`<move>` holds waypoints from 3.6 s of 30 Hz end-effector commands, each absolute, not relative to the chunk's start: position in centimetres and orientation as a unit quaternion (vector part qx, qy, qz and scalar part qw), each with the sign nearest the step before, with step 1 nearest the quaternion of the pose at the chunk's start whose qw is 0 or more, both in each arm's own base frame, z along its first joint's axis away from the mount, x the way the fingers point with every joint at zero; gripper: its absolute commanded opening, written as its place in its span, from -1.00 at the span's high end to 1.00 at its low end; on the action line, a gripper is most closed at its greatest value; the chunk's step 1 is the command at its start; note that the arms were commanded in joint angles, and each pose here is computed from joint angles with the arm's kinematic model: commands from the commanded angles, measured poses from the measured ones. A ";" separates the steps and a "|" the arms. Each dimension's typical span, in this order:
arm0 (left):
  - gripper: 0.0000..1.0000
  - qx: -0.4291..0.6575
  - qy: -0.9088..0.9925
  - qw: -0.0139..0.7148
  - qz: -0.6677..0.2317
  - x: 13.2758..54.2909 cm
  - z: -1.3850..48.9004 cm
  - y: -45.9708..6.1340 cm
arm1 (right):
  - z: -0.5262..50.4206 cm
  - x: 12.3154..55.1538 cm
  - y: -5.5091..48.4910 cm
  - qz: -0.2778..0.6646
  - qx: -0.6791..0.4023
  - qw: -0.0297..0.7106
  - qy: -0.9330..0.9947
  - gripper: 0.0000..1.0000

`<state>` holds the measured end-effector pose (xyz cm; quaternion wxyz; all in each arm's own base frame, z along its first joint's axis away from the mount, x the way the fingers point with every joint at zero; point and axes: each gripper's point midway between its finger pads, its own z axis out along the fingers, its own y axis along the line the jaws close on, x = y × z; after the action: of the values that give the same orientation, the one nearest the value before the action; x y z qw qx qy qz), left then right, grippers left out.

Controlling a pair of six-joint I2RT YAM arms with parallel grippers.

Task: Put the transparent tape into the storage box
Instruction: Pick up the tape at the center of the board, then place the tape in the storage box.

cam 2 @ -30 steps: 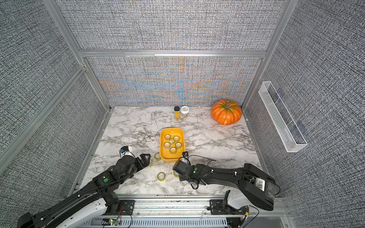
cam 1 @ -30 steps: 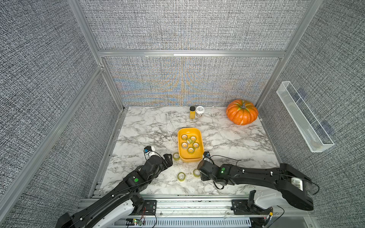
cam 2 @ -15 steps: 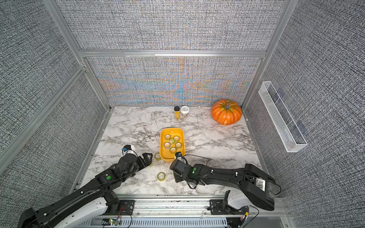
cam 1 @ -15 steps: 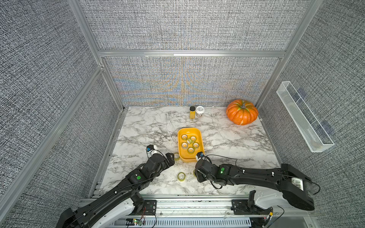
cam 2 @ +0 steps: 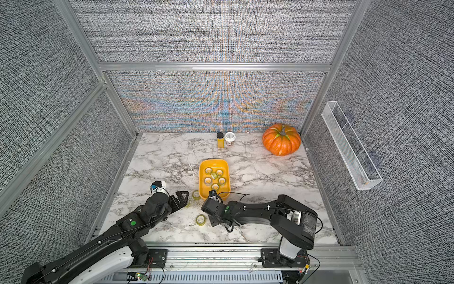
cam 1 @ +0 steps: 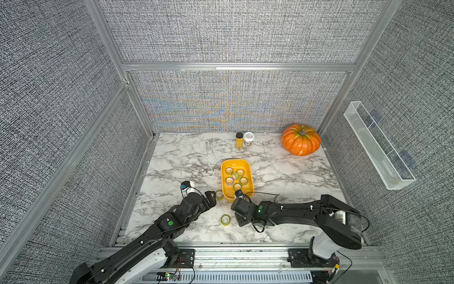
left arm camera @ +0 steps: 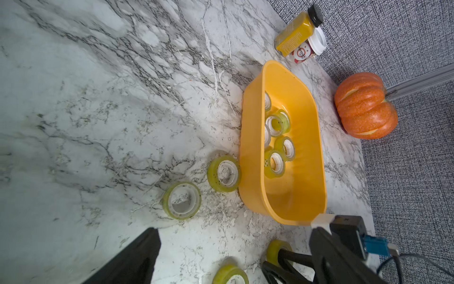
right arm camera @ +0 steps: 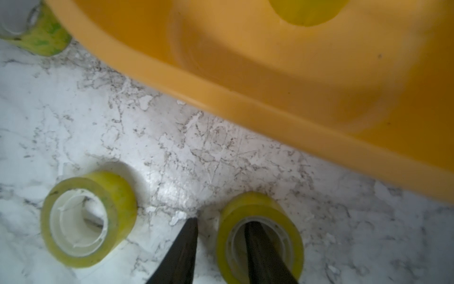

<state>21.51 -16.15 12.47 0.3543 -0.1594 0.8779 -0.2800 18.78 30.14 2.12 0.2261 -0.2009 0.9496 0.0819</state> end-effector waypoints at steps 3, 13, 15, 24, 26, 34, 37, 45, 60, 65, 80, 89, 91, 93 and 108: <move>-1.00 -0.156 0.879 0.359 -0.272 21.6 12.7 -15.9 | 2.2 19.0 28.0 0.042 -0.192 0.235 0.952 0.66; -1.00 -0.149 0.856 0.415 -0.268 23.4 16.7 -16.0 | 11.6 20.6 28.3 0.110 -0.179 0.315 0.926 0.92; -1.00 -0.149 0.854 0.423 -0.262 24.0 17.5 -16.2 | 14.1 21.7 28.6 0.128 -0.180 0.335 0.916 0.90; -1.00 -0.173 0.861 0.408 -0.249 27.9 16.0 -15.6 | 16.4 29.9 30.9 0.173 -0.187 0.342 0.904 0.88; -1.00 -0.173 0.863 0.408 -0.242 28.3 15.9 -15.3 | 15.3 31.7 31.3 0.174 -0.187 0.331 0.908 0.90; -1.00 -0.173 0.866 0.412 -0.224 28.5 15.7 -14.0 | 10.3 37.3 32.3 0.146 -0.186 0.301 0.924 0.91; -1.00 -0.178 0.868 0.405 -0.227 28.0 14.6 -13.8 | 9.2 38.4 32.8 0.139 -0.188 0.297 0.926 0.91; -1.00 -0.182 0.873 0.393 -0.225 27.1 13.0 -13.3 | 6.0 40.9 31.9 0.106 -0.176 0.283 0.937 0.92; -1.00 -0.176 0.879 0.381 -0.225 27.4 13.0 -13.9 | 5.6 39.4 33.9 0.124 -0.204 0.272 0.932 0.94; -1.00 -0.181 0.875 0.387 -0.227 26.8 13.3 -13.3 | 7.4 36.8 33.9 0.137 -0.207 0.276 0.929 0.96; -0.99 -0.186 0.866 0.392 -0.248 25.9 14.2 -13.1 | 8.7 36.6 30.9 0.087 -0.195 0.271 0.939 0.95; -1.00 -0.186 0.866 0.396 -0.242 25.8 14.2 -12.7 | 7.0 36.3 32.8 0.116 -0.209 0.261 0.935 0.24; -1.00 -0.187 0.866 0.396 -0.241 25.8 14.2 -12.7 | 7.5 36.6 32.9 0.115 -0.208 0.268 0.934 0.08; -1.00 -0.186 0.867 0.395 -0.242 25.8 14.1 -12.8 | 7.9 36.8 32.7 0.109 -0.208 0.272 0.933 0.01; -1.00 -0.185 0.868 0.396 -0.237 25.8 13.8 -12.6 | 4.2 35.8 31.4 0.094 -0.185 0.248 0.946 0.49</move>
<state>25.70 -12.86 13.87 0.3912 -0.1842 0.8682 -0.2432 35.37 30.89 4.38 0.2392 -0.1955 0.9471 0.0865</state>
